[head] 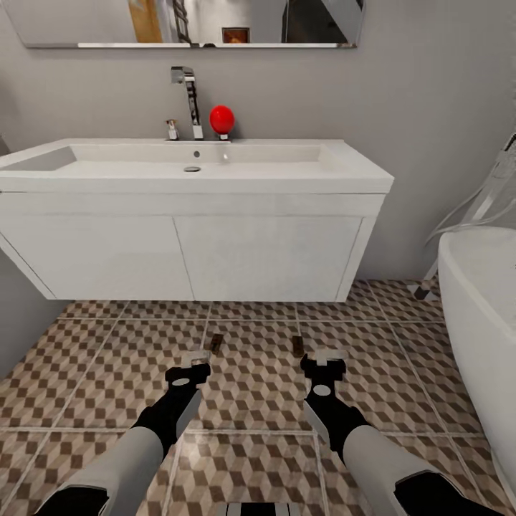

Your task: Take the four mousetraps from the cabinet in the bathroom and place them on the bathroom floor. Make sure all four end up on the same floor surface, and ensure that at least two of them are either under or directly next to the same bathroom sink.

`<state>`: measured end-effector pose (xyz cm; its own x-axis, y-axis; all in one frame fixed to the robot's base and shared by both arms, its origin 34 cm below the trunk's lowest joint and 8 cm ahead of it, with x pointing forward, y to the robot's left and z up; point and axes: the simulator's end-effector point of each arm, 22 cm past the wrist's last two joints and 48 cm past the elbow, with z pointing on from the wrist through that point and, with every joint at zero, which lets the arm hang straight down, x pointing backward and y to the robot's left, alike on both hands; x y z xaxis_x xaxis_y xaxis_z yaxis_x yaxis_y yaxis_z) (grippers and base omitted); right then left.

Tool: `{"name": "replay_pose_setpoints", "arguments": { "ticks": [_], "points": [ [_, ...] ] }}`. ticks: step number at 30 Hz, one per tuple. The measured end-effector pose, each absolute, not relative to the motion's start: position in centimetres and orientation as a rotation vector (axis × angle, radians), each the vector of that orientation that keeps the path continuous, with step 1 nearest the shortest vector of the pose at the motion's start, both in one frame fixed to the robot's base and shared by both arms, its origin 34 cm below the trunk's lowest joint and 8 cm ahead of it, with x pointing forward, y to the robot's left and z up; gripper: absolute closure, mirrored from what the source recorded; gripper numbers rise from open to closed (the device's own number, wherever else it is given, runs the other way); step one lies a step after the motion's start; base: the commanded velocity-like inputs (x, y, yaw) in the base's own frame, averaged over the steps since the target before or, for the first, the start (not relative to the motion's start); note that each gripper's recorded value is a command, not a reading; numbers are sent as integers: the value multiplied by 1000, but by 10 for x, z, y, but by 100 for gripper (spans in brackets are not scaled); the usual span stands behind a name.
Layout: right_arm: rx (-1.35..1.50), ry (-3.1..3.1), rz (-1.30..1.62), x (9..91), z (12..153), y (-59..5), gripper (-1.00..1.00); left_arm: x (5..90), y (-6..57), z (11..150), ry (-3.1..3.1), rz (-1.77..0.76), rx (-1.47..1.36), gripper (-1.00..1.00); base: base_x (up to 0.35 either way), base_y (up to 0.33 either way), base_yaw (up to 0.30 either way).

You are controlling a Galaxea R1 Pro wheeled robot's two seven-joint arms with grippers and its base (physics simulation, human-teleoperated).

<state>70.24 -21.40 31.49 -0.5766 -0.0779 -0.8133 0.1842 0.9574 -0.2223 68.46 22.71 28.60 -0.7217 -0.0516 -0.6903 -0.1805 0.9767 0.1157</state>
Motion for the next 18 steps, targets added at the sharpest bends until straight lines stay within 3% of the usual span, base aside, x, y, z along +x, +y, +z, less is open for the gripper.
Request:
{"name": "replay_pose_setpoints", "arguments": {
  "ticks": [18],
  "points": [
    [68, 2146, -385, 706, 352, -220, -100, 687, 235, 320, 2335, 234, -174, -100, 0, 0, 0]
  ]
}}
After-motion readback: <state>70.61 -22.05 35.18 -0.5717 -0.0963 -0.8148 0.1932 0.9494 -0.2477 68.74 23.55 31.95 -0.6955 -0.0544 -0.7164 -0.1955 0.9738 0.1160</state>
